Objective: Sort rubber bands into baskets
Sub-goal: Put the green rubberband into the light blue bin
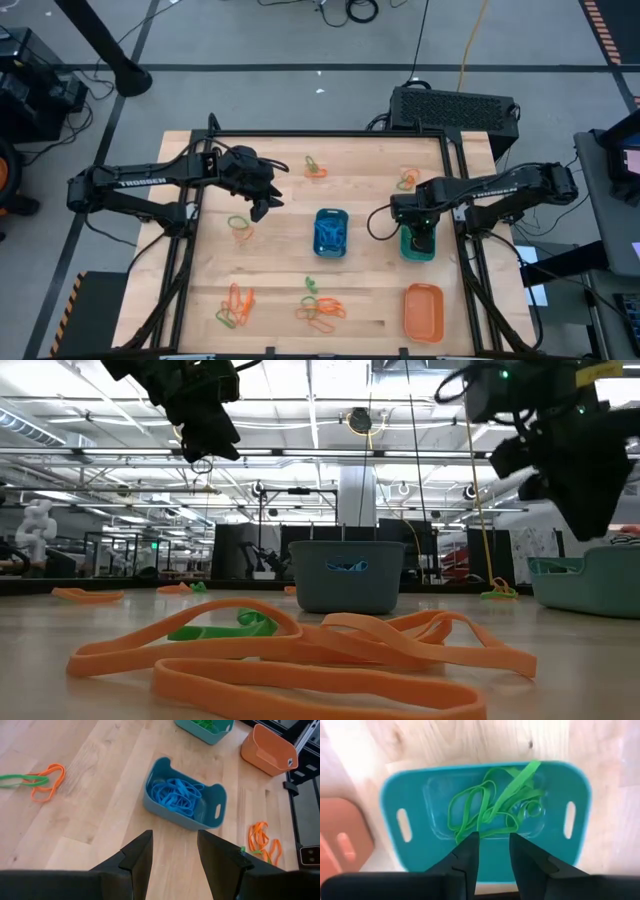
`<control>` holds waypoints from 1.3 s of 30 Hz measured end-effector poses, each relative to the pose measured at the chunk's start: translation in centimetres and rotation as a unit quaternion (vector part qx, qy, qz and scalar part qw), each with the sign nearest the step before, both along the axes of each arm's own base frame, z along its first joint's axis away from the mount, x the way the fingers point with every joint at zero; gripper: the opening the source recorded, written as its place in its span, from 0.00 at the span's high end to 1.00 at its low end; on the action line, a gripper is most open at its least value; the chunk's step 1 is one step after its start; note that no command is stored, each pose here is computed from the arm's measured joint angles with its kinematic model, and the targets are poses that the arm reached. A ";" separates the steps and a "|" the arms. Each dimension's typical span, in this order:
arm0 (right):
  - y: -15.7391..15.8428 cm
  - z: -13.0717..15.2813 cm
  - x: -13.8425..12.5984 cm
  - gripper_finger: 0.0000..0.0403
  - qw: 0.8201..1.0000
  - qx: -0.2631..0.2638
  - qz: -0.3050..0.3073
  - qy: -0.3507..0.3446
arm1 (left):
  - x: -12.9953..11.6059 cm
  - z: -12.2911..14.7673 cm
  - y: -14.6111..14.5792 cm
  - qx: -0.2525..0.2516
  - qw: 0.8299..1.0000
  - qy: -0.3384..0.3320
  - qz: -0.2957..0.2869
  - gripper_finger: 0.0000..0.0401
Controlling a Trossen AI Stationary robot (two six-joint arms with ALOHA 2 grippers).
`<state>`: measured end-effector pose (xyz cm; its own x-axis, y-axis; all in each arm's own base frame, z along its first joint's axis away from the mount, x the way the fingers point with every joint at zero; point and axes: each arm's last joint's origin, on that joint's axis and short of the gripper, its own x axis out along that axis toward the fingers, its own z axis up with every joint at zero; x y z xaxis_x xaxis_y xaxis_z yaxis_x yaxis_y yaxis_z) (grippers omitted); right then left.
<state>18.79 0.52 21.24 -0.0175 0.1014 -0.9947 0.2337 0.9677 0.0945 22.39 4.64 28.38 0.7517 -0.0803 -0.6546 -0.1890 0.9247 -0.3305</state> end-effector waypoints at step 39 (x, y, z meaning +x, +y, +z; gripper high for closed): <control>2.8 8.4 12.3 0.75 0.906 0.038 0.004 -0.422 | 5.6 -8.8 -7.5 0.060 0.940 0.080 -0.327 0.60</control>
<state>31.10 3.36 29.65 0.7444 0.1723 -0.6451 0.0416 0.9523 0.3023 27.97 -2.85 19.57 0.4583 -0.4086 -0.7893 0.3941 0.8894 -0.2316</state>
